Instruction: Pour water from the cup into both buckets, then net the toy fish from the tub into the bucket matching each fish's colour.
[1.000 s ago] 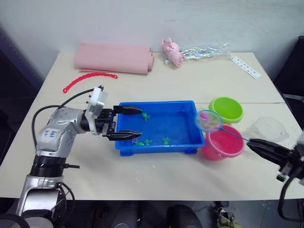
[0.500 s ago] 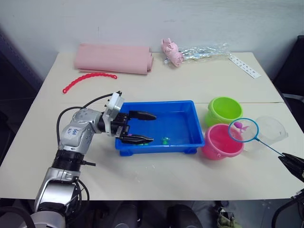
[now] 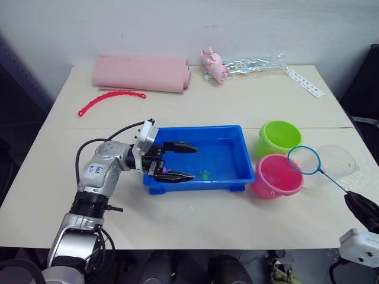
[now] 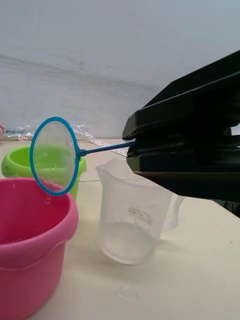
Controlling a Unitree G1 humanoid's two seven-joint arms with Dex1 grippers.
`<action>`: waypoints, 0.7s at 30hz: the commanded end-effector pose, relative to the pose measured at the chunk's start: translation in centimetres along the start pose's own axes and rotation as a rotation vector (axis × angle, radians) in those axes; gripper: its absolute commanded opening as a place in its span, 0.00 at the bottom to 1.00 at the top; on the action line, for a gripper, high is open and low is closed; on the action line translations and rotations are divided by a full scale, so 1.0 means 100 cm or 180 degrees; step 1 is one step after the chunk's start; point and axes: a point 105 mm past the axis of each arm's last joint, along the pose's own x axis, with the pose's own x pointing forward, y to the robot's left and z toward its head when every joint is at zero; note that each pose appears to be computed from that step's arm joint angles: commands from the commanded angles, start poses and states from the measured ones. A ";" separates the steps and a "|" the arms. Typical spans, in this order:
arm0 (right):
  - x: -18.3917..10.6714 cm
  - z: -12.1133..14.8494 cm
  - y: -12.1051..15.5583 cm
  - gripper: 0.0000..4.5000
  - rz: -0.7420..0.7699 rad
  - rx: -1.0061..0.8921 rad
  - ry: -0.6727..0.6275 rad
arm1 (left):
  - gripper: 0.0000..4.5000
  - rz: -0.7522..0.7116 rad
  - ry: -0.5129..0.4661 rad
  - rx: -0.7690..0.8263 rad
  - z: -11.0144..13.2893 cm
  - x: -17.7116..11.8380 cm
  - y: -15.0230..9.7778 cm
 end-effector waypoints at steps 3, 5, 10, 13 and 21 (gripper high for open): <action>-0.003 0.009 -0.009 0.00 -0.0278 0.0959 -0.0150 | 0.99 0.0138 -0.0041 0.0162 0.010 -0.014 0.003; -0.001 0.017 -0.011 0.00 -0.0234 0.1570 -0.0321 | 0.99 0.0214 -0.0024 0.0161 0.009 -0.021 0.004; 0.028 0.041 -0.030 0.00 -0.0003 0.3209 -0.1032 | 0.99 0.0712 -0.0012 0.0277 0.002 -0.054 0.008; 0.060 0.065 -0.043 0.00 0.0532 0.3482 -0.1472 | 0.99 0.1020 0.0065 0.0385 0.001 -0.076 0.002; 0.146 0.134 -0.049 0.00 0.1668 0.3525 -0.1895 | 0.99 0.1611 0.0652 0.0365 -0.005 -0.140 -0.020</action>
